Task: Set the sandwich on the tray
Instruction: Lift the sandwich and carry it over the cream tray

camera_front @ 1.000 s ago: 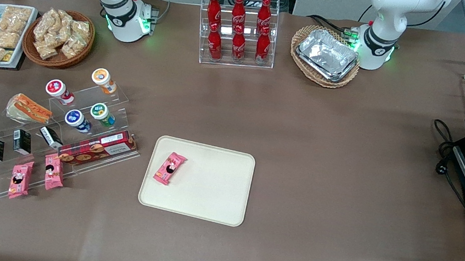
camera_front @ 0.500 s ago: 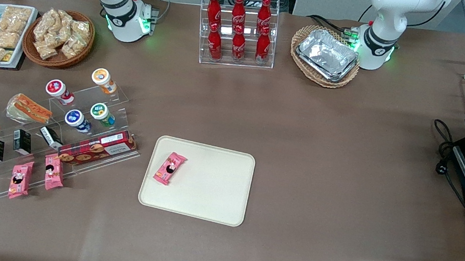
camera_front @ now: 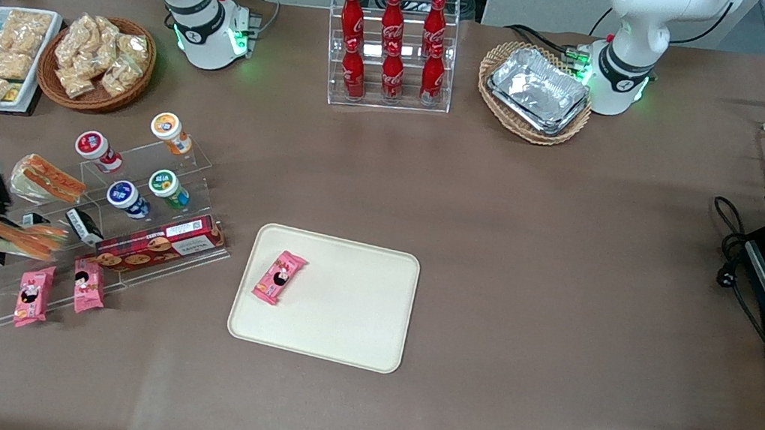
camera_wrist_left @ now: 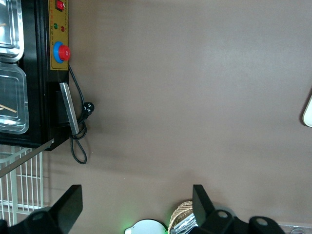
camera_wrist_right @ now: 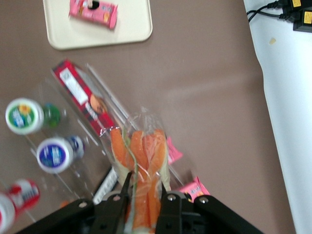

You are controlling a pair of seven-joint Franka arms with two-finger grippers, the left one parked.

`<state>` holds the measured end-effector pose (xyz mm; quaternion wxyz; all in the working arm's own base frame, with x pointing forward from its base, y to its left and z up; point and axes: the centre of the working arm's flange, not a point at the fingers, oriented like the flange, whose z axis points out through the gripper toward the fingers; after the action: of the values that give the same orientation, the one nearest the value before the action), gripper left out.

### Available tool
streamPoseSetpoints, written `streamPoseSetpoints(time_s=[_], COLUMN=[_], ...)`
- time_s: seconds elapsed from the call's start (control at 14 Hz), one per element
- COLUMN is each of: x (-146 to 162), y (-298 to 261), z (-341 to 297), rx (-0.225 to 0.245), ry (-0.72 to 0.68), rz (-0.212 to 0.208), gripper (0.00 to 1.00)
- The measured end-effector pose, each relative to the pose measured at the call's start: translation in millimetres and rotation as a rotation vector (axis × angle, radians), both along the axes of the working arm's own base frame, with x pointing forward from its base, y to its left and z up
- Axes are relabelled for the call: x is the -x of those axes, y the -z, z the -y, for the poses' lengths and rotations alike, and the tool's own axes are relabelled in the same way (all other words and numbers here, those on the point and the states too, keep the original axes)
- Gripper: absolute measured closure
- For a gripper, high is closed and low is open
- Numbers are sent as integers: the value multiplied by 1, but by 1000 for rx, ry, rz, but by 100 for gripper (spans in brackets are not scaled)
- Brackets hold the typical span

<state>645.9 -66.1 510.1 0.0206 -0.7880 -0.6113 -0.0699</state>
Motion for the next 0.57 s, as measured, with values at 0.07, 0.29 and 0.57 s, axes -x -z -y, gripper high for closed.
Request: streamPoseSetpoints(time_s=[0.07, 0.29, 0.57], x=[-2, -9, -16], y=[1, 14, 55], z=[-23, -108, -216], rx=[-4, -1, 28], ry=[27, 94, 135], rz=[-9, -34, -7], gripper=[82, 82, 82])
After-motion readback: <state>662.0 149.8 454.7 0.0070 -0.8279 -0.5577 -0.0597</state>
